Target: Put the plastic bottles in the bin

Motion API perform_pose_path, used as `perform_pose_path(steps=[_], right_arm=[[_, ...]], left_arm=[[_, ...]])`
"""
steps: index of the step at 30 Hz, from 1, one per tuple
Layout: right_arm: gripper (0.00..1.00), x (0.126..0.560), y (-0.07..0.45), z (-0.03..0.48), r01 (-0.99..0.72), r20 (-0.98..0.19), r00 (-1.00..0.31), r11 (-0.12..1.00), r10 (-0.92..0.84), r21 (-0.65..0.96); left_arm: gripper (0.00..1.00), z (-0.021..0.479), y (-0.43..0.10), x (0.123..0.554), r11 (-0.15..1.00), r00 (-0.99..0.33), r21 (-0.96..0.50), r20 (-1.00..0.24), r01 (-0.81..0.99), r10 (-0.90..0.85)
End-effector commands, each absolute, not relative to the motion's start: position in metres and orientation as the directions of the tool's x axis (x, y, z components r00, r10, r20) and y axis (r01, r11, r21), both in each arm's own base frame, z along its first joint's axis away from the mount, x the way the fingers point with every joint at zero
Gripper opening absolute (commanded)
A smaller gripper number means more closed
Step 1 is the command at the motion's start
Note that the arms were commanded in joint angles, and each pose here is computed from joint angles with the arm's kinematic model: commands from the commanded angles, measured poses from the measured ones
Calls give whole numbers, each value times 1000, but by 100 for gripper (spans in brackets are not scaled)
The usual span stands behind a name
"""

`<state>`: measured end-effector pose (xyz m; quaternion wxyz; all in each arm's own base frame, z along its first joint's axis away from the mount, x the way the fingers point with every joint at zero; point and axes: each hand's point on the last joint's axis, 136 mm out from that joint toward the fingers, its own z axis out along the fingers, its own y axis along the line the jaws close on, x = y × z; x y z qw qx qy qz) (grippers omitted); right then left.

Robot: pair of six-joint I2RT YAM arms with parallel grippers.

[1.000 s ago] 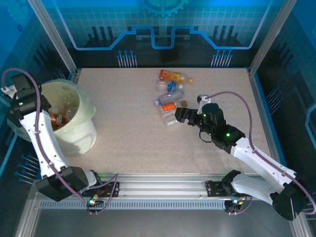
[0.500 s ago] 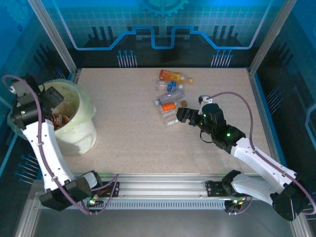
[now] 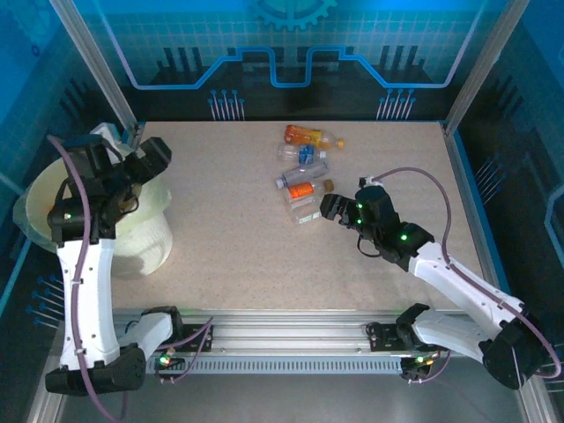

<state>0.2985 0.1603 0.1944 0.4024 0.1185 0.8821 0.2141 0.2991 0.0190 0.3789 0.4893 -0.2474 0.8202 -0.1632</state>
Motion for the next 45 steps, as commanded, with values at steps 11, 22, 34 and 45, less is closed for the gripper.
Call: perform_pose_path(steps=[11,22,34,45], right_arm=[[100,306,154,189,138,-621,-658,878,427,458],[100,295,141,190,140,-635,-652,888,415,437],[100,275,109,196,180,-652,-607,878,454,444],[100,264,92,197,216,-654,-578,864,488,454]], left_arm=[[99,339,-125,337,855,-599,-508,-718,102,-355],[99,261,-224,373,831,-739,-490,-656,263,-153],[99,176,-279,404,803,-775,-409,-624,433,99],[99,119,-358,385,735,-627,-150,-649,661,432]])
